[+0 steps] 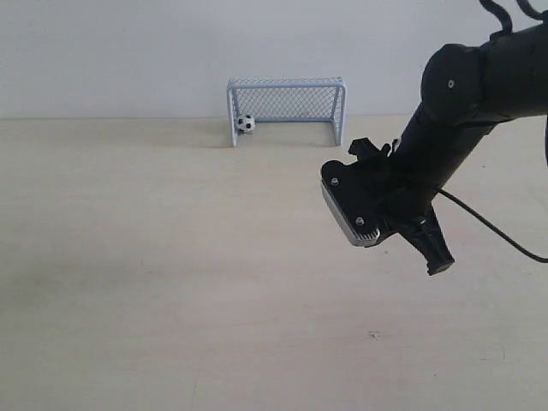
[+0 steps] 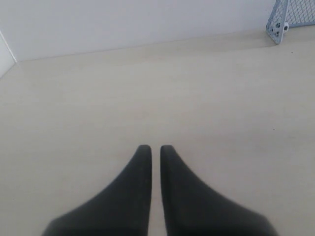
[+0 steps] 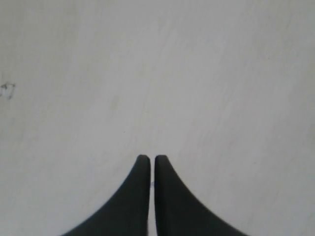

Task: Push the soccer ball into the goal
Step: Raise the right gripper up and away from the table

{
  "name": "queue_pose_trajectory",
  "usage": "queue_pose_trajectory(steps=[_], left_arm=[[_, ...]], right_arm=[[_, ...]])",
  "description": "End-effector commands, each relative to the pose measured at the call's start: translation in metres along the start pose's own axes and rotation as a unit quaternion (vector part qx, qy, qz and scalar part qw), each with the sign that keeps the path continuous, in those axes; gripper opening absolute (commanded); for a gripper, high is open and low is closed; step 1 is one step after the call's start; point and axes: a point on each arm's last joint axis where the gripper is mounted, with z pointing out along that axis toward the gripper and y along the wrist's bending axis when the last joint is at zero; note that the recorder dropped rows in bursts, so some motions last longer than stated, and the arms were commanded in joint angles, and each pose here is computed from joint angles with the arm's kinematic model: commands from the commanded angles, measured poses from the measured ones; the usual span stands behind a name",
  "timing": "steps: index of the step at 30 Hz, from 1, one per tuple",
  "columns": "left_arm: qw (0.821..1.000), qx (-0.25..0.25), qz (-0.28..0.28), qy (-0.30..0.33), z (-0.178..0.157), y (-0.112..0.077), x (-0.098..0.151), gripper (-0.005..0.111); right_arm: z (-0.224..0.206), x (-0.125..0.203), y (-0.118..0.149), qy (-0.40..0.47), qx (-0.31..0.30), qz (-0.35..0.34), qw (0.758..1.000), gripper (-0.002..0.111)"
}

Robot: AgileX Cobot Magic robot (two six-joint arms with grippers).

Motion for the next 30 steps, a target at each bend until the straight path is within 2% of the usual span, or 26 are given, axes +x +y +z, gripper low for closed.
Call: queue_pose_trajectory(steps=[1, 12, 24, 30], left_arm=[[1.0, 0.004, -0.003, -0.001, 0.0, 0.0, -0.002, 0.006], [1.0, 0.004, -0.003, -0.001, 0.0, 0.0, -0.002, 0.006], [1.0, 0.004, -0.003, -0.001, 0.0, 0.0, -0.002, 0.006], [1.0, 0.004, -0.003, -0.001, 0.0, 0.0, -0.002, 0.006]], right_arm=[[-0.012, -0.001, 0.003, -0.003, -0.009, 0.004, 1.0, 0.0], [-0.022, -0.002, 0.014, 0.0, -0.056, 0.016, 0.998, 0.0], [-0.054, -0.007, 0.018, -0.002, -0.033, 0.043, 0.999, 0.0], [-0.078, -0.011, 0.019, -0.01, 0.005, 0.067, 0.998, 0.0]])
